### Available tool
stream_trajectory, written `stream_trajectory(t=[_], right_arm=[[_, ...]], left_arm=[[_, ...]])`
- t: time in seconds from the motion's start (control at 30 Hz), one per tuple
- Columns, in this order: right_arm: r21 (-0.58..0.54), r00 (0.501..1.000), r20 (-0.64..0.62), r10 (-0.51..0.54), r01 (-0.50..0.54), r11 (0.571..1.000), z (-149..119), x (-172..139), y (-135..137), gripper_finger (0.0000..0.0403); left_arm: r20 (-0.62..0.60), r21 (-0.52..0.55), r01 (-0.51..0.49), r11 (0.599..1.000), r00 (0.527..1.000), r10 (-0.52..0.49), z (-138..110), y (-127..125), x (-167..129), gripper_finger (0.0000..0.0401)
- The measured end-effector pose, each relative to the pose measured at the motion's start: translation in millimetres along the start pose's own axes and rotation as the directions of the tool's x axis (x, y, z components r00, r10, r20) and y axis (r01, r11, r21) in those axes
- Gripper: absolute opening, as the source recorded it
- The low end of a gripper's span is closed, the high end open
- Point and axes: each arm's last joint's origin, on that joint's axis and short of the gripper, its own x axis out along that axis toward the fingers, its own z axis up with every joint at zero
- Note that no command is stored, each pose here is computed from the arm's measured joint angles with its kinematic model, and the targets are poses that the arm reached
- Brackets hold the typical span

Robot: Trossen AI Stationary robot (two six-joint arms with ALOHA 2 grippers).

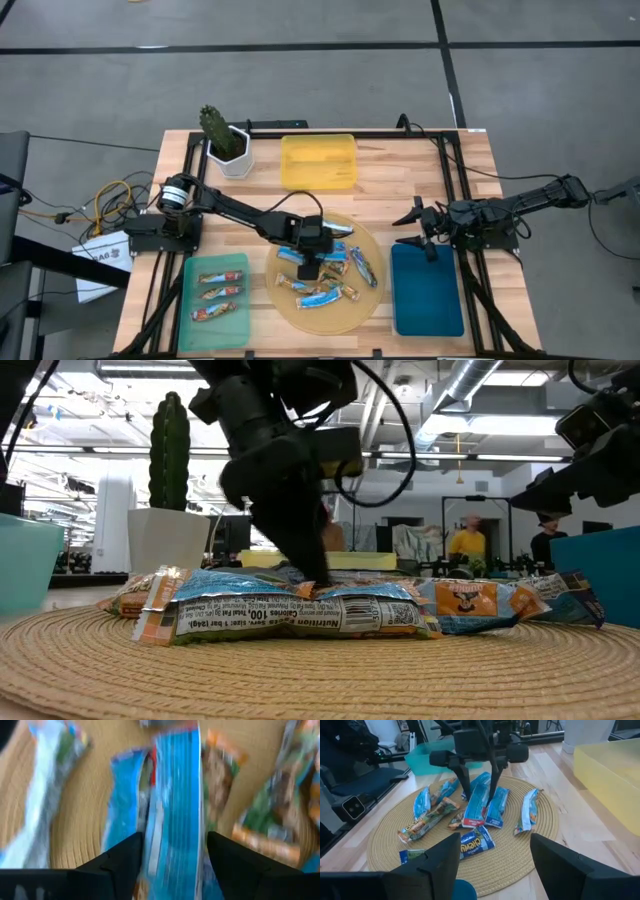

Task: Pick and place Granola Bars by type
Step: Put the red granola bar into the light blue bin

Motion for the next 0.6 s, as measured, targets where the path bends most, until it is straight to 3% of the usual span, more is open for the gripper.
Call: stream_trajectory(t=[0.37,0.6], right_arm=[[0.000,1.000,-0.001,0.000,0.000,1.000,-0.1,0.0,0.0,0.0234],[0.000,1.000,-0.001,0.000,0.000,1.000,-0.1,0.0,0.0,0.0234]], left_arm=[[0.005,-0.001,0.003,1.000,1.000,-0.003,0.6,-0.1,-0.3,0.0113],[0.006,-0.001,0.002,1.000,1.000,-0.002,0.7,-0.1,-0.5,0.0073]])
